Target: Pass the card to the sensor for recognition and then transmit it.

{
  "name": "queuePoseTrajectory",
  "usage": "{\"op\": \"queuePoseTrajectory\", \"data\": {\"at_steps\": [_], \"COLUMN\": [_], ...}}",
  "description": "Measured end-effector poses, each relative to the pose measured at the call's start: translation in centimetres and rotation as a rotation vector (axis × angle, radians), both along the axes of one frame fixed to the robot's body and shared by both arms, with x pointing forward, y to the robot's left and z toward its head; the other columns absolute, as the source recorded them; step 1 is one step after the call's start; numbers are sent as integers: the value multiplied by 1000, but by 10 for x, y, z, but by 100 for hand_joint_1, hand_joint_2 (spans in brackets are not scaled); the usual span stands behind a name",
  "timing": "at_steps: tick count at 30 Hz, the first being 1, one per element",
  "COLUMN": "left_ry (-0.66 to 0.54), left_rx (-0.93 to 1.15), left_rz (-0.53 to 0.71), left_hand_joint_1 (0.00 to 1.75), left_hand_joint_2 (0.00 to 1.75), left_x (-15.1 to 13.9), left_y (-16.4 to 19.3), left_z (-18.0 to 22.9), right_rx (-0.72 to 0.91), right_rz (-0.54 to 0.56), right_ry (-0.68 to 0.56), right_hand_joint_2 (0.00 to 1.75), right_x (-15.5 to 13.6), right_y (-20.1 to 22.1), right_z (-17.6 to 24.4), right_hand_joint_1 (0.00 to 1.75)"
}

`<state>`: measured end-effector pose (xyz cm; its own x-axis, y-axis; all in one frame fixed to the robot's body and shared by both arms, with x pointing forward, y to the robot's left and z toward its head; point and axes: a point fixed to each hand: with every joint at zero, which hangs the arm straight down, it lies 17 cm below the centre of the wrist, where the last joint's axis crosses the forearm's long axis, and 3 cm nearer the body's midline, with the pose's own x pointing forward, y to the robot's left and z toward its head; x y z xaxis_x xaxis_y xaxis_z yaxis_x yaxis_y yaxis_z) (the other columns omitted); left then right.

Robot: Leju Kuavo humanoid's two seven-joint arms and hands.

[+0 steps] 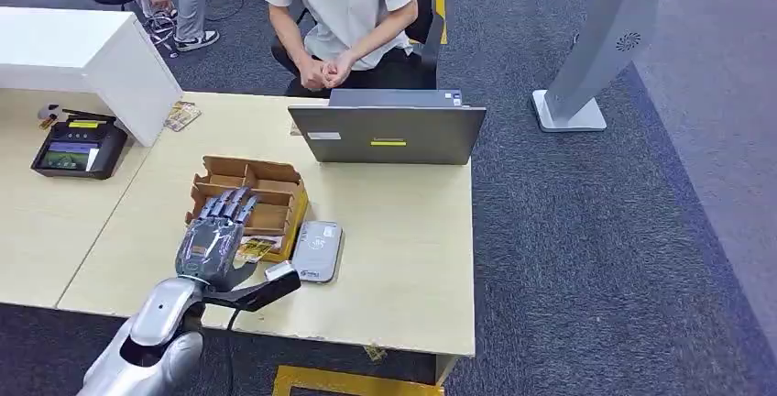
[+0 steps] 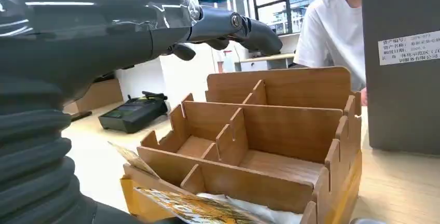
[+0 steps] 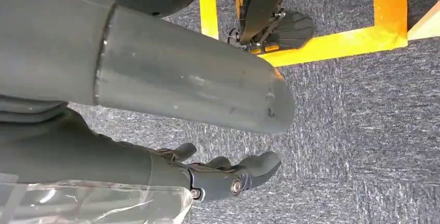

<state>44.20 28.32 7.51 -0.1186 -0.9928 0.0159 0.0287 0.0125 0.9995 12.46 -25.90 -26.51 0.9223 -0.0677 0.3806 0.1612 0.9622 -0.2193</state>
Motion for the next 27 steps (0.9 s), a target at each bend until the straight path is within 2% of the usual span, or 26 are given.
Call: {"op": "queuePoseTrajectory", "data": {"at_steps": [27], "left_ry": [-2], "left_rx": [-3], "left_rz": [5], "left_hand_joint_1": [0], "left_hand_joint_2": [175], "left_x": [1], "left_y": [1], "left_z": [1], "right_rx": [0], "right_rz": [-1], "right_ry": [0], "right_hand_joint_2": [0], "right_x": [0], "right_y": [0], "right_z": [0], "right_hand_joint_1": [0]}}
